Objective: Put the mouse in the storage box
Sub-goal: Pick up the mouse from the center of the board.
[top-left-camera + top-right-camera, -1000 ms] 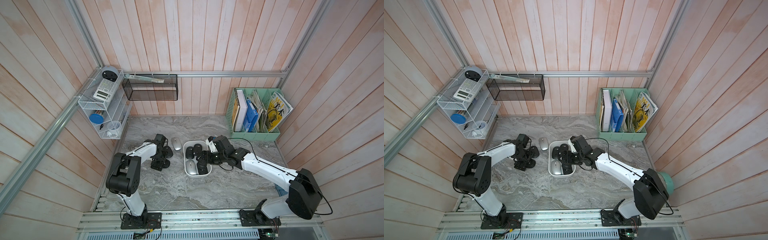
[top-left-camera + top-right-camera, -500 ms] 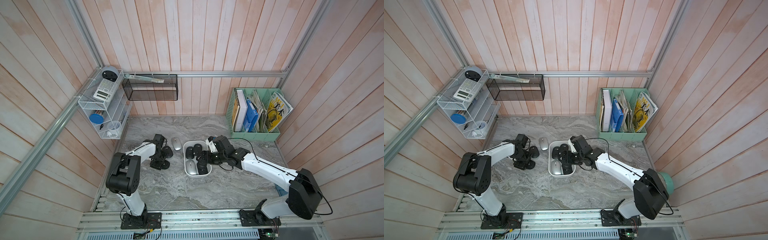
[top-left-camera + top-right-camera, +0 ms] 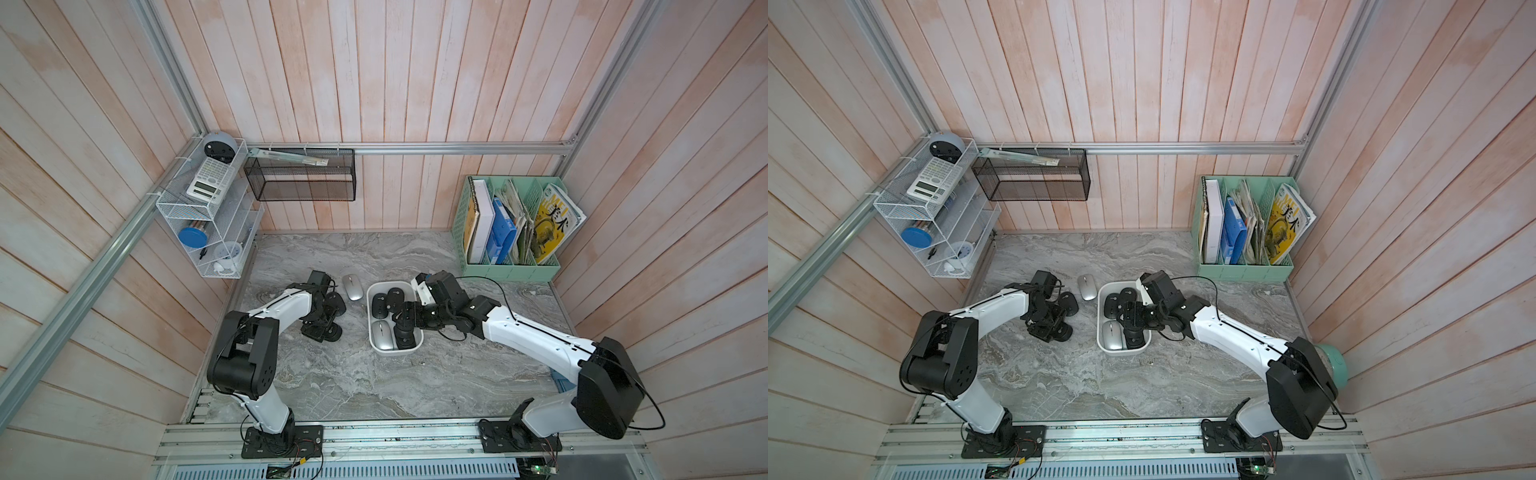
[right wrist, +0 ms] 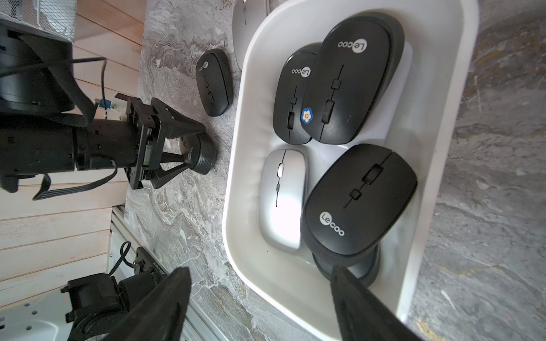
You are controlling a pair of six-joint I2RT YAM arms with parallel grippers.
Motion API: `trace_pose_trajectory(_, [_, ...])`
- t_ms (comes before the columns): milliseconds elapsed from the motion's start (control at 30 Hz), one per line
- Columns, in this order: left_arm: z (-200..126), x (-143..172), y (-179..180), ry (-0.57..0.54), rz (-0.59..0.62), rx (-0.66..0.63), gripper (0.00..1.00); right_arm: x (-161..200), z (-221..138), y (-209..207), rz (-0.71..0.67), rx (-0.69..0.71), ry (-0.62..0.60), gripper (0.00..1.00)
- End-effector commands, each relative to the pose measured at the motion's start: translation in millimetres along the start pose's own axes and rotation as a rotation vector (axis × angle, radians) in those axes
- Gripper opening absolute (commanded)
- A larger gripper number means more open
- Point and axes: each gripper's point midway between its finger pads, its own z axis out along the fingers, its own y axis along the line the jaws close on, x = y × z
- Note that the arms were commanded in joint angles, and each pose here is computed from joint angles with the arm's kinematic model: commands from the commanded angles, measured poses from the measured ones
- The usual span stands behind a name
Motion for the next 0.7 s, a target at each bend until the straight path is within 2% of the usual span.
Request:
trace_pose_trajectory(0, [-13, 5, 2, 0.007, 0.069, 0.033, 0.57, 3, 4, 4, -0.011, -0.016, 0.022, 0.81])
trace_pose_trajectory(467, [-63, 10, -1, -0.016, 0.218, 0.115, 0.55, 0, 5, 1, -0.006, 0.009, 0.019, 0.8])
trace_pose_trajectory(667, [-90, 22, -18, -0.035, 0.275, 0.182, 0.55, 0, -2, -7, -0.021, 0.046, 0.007, 0.8])
